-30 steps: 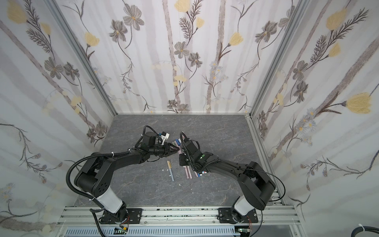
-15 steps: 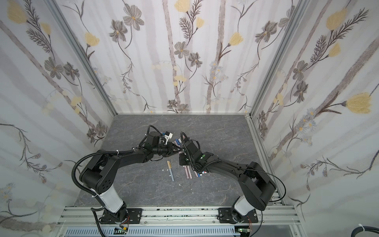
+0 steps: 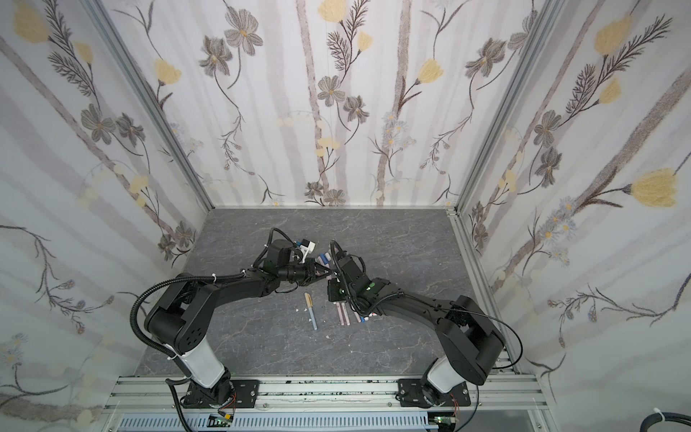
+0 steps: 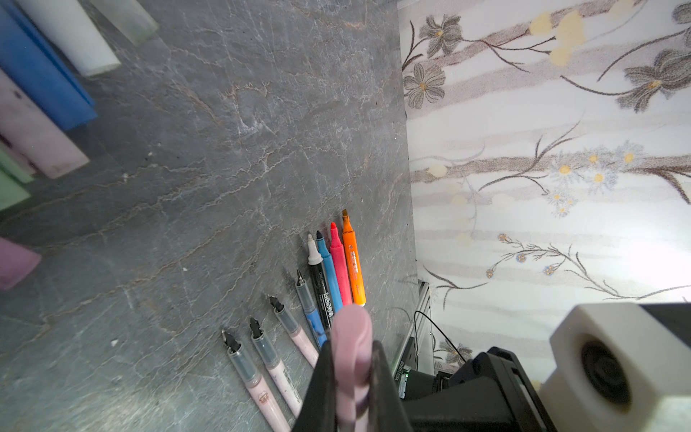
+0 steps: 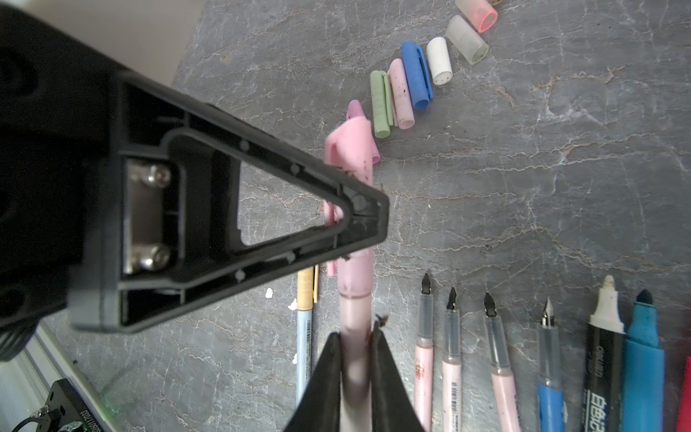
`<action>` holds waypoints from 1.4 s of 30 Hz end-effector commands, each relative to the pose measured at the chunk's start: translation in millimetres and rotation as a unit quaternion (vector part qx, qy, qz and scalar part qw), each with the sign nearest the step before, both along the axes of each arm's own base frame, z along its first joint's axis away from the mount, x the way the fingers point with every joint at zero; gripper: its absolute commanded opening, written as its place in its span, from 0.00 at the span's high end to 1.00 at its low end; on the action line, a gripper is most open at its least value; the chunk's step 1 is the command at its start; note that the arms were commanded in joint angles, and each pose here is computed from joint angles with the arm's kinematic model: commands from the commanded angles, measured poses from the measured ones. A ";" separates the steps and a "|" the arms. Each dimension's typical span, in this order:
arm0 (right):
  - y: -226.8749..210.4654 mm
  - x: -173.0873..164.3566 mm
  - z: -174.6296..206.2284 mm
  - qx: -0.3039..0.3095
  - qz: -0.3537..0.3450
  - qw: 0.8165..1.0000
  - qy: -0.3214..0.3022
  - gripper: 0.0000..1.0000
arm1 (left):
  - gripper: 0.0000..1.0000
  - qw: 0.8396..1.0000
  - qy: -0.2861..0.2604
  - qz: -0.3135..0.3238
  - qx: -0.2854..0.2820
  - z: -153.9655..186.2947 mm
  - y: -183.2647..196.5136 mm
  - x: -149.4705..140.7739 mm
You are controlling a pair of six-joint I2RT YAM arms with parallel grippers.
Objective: Remove pen caps from pens
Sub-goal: Open the pen cap on the pen.
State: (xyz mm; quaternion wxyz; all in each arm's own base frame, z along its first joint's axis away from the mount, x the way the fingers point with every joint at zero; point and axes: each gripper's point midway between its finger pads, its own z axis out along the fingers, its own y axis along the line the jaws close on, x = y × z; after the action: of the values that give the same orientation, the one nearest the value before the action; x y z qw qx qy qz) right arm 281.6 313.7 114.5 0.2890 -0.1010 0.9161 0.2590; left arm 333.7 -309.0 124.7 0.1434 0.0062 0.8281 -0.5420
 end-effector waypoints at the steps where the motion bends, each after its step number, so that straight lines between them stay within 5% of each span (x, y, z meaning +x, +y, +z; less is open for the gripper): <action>1: 7.7 1.7 5.2 0.016 0.009 1.000 -0.007 0.85 | 1.00 1.000 -0.020 -0.004 -0.016 16.1 -3.4 2.9; 16: 11.7 0.7 -4.9 0.013 0.019 1.000 0.002 0.75 | 1.00 1.000 -0.024 -0.002 -0.020 21.3 -4.8 5.5; 26: 6.9 1.0 -1.6 0.011 0.012 1.000 -0.005 1.00 | 1.00 1.000 -0.023 -0.004 -0.009 14.8 -4.1 6.9; 42: 8.8 -45.2 -25.4 -0.009 0.036 0.999 0.022 1.00 | 1.00 0.997 -0.041 0.060 0.032 12.2 46.4 76.2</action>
State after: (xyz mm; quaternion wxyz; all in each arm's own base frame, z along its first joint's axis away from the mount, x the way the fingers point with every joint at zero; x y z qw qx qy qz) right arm 274.5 325.5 114.6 0.3346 -0.1014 0.8974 0.2692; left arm 348.7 -294.4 141.1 0.0784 0.0341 0.8150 -0.5731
